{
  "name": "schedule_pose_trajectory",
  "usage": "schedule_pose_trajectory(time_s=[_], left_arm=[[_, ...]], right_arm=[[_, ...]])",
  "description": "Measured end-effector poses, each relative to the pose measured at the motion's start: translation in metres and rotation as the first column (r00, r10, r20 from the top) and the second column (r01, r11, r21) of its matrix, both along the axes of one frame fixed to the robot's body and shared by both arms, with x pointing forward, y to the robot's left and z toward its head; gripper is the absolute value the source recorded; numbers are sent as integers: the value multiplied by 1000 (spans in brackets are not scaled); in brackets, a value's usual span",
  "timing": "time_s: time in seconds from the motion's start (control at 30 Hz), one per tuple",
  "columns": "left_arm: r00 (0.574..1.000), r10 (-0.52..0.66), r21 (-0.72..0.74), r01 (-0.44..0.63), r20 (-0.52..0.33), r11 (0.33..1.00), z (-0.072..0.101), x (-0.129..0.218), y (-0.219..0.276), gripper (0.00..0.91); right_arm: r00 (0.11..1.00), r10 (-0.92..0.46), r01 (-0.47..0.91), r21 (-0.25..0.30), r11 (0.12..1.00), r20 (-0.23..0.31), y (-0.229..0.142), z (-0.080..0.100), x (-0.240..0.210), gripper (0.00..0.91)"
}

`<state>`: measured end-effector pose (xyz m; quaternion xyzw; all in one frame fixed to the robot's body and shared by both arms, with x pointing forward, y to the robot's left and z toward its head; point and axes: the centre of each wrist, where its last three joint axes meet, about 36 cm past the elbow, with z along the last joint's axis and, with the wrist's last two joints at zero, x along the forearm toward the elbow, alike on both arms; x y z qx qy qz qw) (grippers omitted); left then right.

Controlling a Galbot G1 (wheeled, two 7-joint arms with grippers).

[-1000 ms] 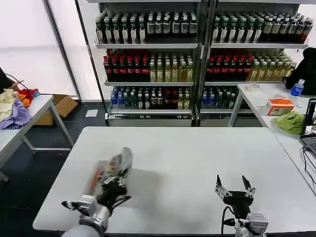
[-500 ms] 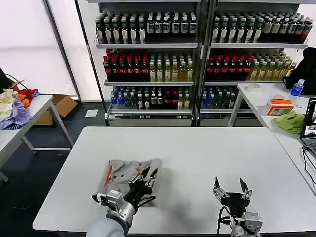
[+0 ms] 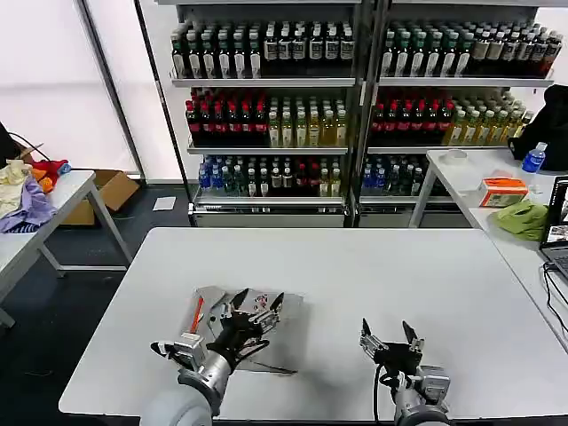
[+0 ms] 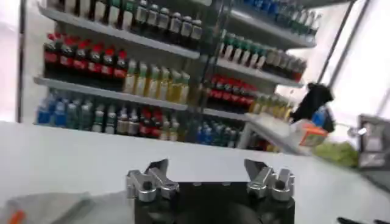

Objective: Fold and organize the clothes.

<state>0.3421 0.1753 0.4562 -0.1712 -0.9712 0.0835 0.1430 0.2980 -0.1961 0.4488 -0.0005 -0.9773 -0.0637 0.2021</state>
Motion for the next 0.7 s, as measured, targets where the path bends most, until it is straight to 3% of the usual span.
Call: schedule_pose_trajectory(time_s=[0.33, 0.7], left_arm=[[997, 56, 246, -68, 55, 967, 4, 2, 60, 907], [998, 19, 330, -38, 60, 943, -3, 2, 100, 907]], right_arm=[[994, 94, -84, 166, 983, -55, 22, 5, 27, 907], [983, 164, -135, 269, 954, -87, 48, -1, 53, 907]])
